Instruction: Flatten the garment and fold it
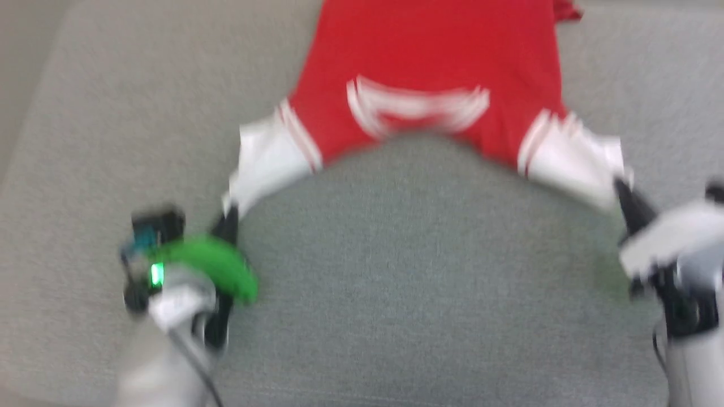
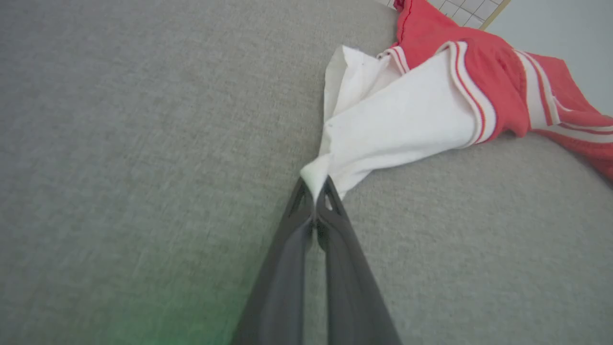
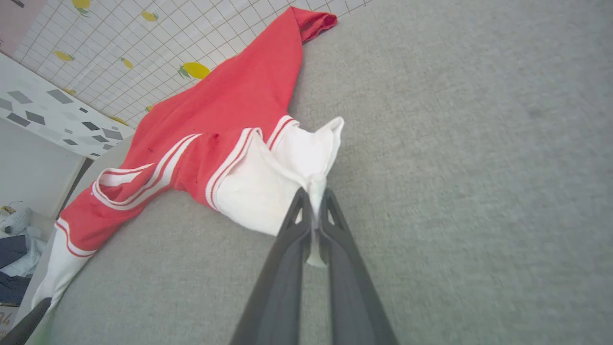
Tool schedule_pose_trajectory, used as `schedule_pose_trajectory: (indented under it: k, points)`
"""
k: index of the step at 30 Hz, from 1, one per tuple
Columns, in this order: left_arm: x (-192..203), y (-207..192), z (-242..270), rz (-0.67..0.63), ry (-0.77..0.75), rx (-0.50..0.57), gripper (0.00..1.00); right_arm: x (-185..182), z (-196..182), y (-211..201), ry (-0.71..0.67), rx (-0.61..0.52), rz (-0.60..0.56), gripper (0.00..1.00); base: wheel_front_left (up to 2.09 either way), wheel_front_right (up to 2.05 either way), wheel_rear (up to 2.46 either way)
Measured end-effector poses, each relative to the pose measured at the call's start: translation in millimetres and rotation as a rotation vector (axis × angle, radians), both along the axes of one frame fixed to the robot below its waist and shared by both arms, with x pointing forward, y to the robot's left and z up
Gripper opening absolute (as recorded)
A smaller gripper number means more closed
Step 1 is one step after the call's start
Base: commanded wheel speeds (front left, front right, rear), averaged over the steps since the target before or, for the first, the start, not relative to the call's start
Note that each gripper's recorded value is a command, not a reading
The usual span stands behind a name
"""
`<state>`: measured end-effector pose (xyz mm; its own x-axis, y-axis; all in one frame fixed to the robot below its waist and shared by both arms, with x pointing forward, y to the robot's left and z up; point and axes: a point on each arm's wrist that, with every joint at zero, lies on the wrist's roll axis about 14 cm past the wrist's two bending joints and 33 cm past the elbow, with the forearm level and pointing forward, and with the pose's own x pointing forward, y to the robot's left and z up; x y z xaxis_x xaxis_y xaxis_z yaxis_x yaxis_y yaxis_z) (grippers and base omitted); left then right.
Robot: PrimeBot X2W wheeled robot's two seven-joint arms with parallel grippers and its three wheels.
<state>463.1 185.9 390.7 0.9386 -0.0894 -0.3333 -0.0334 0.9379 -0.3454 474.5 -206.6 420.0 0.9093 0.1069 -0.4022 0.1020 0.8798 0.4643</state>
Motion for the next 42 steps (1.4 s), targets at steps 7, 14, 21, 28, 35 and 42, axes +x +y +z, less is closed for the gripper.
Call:
schedule_pose_trajectory:
  k: [7, 14, 21, 28, 35, 42]
  points:
    - [-78, 12, -12, 0.077, 0.093, -0.090, 0.00, -79, -3, -31, 0.043, -0.034, -0.072, 0.00, 0.00, 0.00, 0.00]
    - [-125, 27, -14, 0.076, 0.214, -0.038, 0.00, -127, 4, -46, 0.087, -0.078, -0.082, 0.00, 0.00, 0.00, 0.00]
    - [-118, 20, 4, -0.012, 0.253, 0.049, 0.00, -120, 14, -25, 0.173, -0.237, 0.100, 0.00, 0.00, 0.00, 0.00]
    - [-107, 4, 3, -0.078, 0.292, 0.071, 0.00, -107, -7, 1, 0.426, -0.432, 0.328, 0.00, 0.00, 0.00, 0.00]
    - [-102, -3, -6, -0.090, 0.317, 0.062, 0.00, -130, -49, -6, 0.735, -0.549, 0.453, 0.00, 0.00, 0.00, 0.00]
    - [-97, -3, -1, -0.079, 0.289, 0.049, 0.00, -130, -52, -8, 0.767, -0.555, 0.468, 0.38, 0.00, 0.00, 0.00]
